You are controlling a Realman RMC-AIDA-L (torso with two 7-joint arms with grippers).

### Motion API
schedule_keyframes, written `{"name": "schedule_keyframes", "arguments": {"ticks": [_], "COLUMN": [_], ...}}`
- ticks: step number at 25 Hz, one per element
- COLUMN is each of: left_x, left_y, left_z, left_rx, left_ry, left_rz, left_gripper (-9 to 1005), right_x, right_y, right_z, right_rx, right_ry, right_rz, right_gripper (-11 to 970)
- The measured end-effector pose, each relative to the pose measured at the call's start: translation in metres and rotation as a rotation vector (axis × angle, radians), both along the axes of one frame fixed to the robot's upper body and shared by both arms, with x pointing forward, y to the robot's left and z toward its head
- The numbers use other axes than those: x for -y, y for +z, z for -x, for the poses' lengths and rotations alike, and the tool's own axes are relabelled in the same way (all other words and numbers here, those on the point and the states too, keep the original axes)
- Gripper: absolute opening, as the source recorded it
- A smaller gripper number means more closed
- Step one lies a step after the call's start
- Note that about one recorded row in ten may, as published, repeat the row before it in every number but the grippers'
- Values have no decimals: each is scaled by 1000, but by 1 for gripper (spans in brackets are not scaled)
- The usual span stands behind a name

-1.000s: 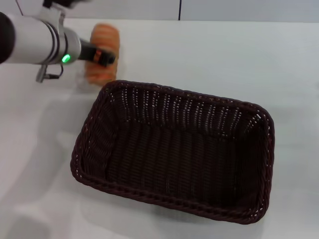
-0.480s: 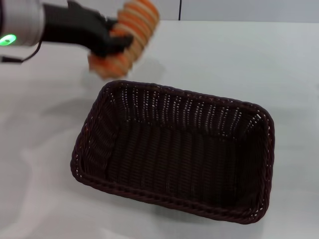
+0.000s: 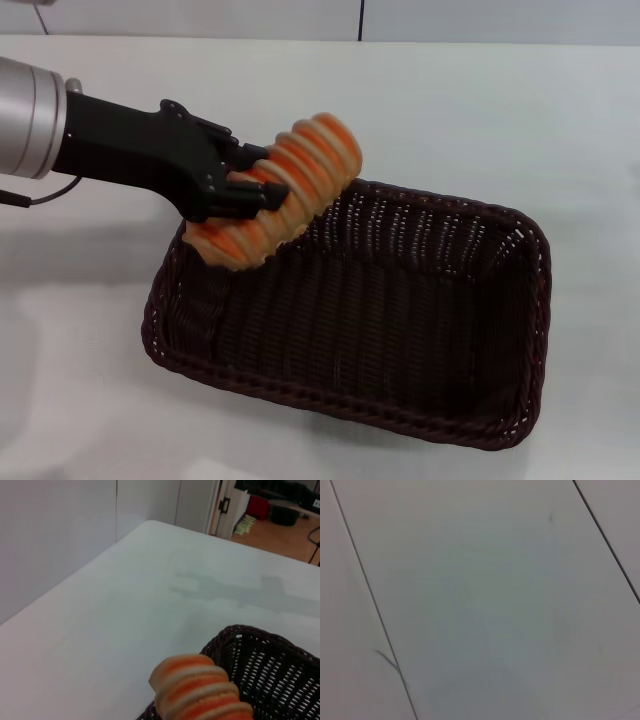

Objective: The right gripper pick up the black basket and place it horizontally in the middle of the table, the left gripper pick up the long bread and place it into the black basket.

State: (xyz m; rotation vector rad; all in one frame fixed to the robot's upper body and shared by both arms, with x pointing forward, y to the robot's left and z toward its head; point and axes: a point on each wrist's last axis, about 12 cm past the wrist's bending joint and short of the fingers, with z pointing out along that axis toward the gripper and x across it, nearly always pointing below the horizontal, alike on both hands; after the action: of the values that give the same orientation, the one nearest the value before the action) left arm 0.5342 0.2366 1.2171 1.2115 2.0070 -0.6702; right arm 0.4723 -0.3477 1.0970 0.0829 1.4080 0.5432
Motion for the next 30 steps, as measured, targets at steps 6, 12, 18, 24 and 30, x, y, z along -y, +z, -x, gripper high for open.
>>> {"name": "schedule_keyframes", "arguments": {"ticks": [6,12,18,24,30], "left_x": [1,0,-23,-57,-53], "left_y": [-4,-6,-2,-20,-68], "left_z": [-1,-7,-29,-61,-68], "left_rx": [-4,4,197,628,967], "left_ry": [-18,-29,186,639,982], "left_rz": [1,-3,12,-23,-230], "left_gripper": [569,728,866,860,861], "right_x": [0,0,-1,-1,3], "right_y": [1,1,0,-2,-3], "right_z": [0,0,1,1,4], "right_rx": [2,2,-4,-13,-15], "right_ry": [2,2,8,16,-2], "right_rz": [2,2,11,14,23], "right_gripper": [794,794,794,794,794]}}
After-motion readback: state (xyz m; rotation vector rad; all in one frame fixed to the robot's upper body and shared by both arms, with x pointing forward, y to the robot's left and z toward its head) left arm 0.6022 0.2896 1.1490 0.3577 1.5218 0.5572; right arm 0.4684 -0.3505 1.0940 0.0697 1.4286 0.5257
